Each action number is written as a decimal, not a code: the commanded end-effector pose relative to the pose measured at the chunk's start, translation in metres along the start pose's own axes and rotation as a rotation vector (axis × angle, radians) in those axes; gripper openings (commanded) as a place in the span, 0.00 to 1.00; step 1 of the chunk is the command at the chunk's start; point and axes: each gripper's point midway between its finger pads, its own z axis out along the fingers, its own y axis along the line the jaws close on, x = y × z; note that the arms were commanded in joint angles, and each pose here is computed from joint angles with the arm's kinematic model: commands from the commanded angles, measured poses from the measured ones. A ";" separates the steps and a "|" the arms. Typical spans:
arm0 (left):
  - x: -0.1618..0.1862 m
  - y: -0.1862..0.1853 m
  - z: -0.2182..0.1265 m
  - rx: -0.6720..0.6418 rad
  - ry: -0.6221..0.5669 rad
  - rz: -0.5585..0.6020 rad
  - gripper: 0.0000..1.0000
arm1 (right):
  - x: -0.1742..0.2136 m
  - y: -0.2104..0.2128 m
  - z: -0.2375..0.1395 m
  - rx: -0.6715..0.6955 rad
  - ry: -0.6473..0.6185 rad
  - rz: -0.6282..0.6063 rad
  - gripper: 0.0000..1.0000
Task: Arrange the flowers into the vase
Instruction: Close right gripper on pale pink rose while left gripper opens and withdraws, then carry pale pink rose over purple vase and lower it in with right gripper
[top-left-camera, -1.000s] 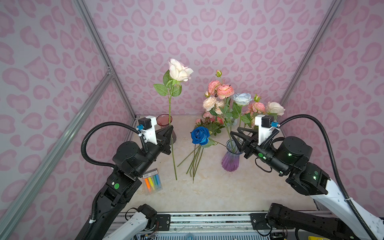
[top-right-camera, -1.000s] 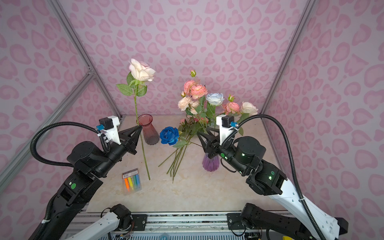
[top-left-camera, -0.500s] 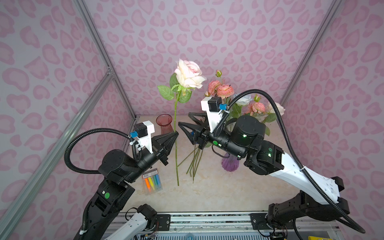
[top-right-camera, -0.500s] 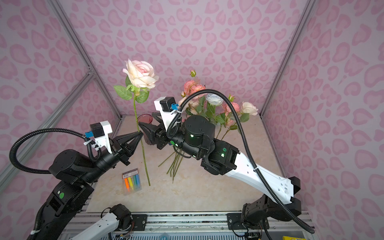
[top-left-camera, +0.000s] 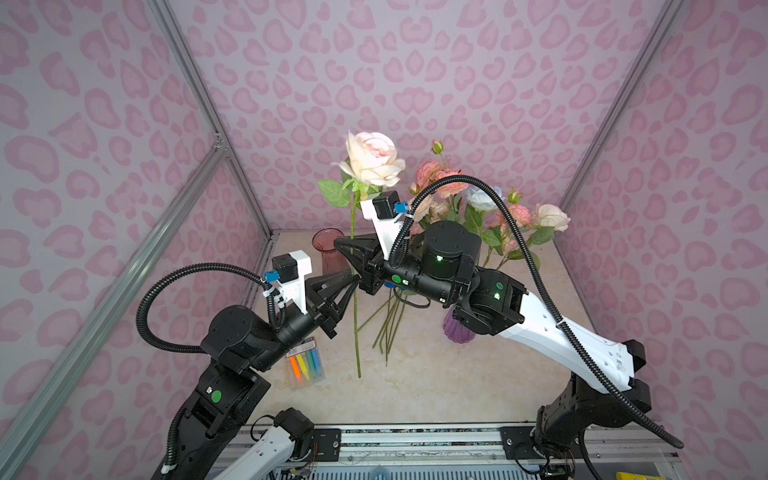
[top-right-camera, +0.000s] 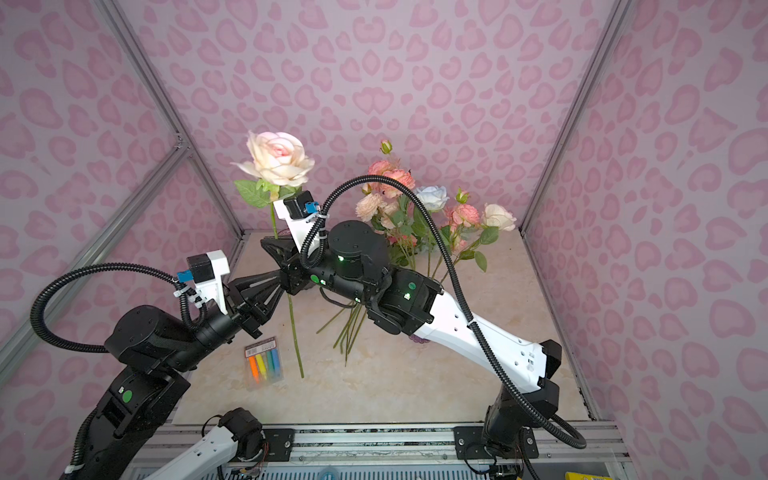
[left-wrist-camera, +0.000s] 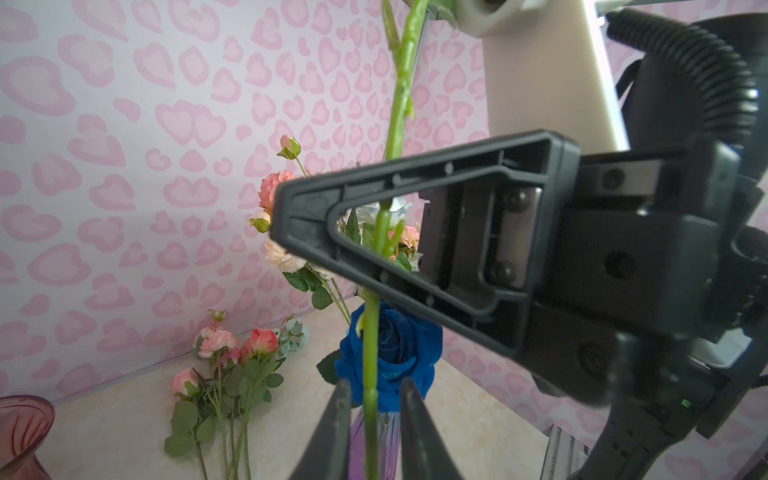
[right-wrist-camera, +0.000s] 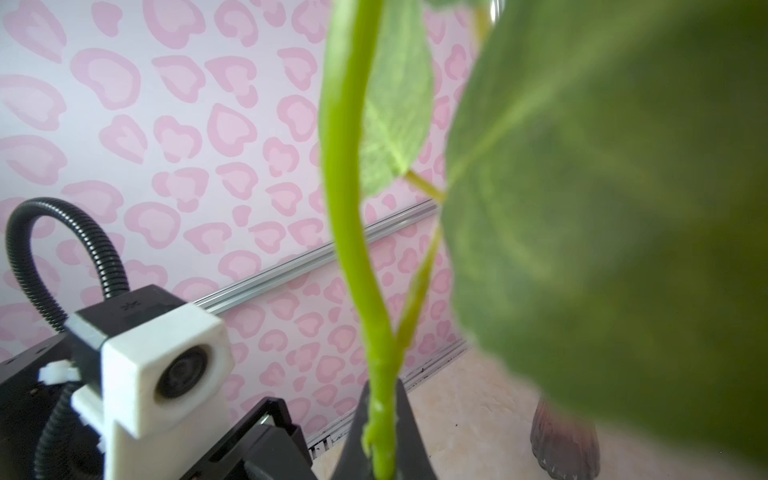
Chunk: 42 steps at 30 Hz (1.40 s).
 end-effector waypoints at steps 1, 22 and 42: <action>-0.007 0.001 -0.003 -0.016 -0.031 0.015 0.54 | -0.013 0.002 -0.007 0.001 -0.026 -0.004 0.00; 0.013 0.075 -0.027 -0.434 -0.044 0.044 0.78 | -0.077 -0.100 -0.204 0.644 -0.077 -0.343 0.00; 0.061 0.091 -0.001 -0.431 0.042 -0.040 0.77 | -0.064 -0.231 -0.207 0.912 -0.187 -0.313 0.00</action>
